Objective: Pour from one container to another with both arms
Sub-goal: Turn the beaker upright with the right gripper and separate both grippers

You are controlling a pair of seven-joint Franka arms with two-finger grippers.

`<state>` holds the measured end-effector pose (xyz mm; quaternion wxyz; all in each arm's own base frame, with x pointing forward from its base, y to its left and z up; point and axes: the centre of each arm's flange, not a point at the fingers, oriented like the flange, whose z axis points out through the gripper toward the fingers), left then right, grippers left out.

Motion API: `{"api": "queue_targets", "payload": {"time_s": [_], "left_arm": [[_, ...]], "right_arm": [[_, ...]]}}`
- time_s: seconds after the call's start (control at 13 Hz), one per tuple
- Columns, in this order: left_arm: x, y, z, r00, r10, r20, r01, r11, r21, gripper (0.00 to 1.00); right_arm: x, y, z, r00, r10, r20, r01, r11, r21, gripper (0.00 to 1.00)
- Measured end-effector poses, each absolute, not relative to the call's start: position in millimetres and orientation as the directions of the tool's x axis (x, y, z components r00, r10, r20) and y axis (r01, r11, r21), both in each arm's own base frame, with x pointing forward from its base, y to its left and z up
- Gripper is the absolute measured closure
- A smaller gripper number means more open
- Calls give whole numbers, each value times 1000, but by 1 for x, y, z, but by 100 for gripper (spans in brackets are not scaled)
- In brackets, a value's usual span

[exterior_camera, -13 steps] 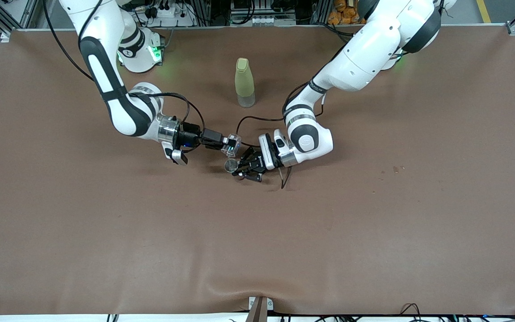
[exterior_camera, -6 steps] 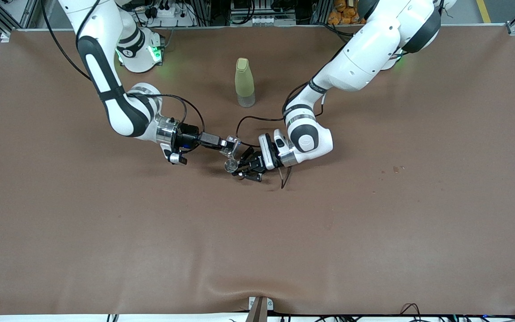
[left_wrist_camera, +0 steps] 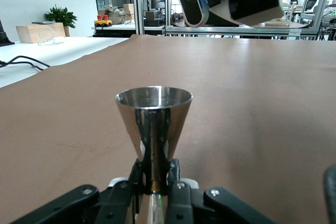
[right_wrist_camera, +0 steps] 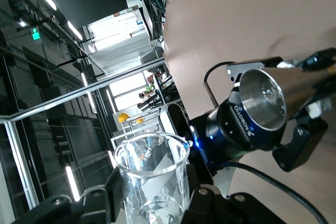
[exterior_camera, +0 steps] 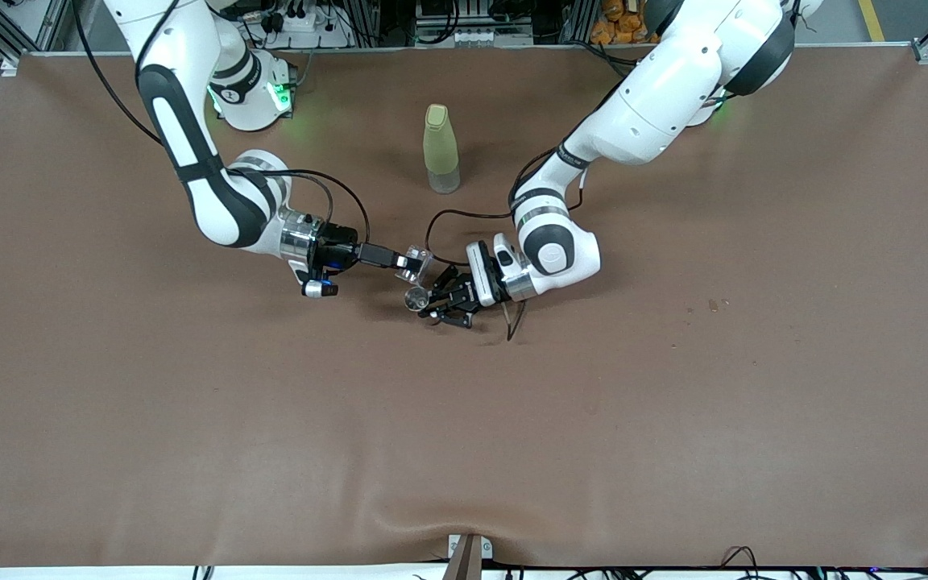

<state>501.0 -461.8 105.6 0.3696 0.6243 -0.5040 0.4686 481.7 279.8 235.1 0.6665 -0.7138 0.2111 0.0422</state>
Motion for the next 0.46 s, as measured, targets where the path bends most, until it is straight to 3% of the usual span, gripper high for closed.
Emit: {"api": "queue_targets", "payload": {"time_s": [0.23,0.46], "left_arm": [[506,-457,107,53,-290,956,-973,-230,-16,79],[515,-449,110,55,-304,951,-968,-251,-25,79]], "right_arm": [[484,279,237,916,-232,-329,-346,-40,-937,50],[504,240,244,975,-141,-173,-193,-148,-970,50]]}}
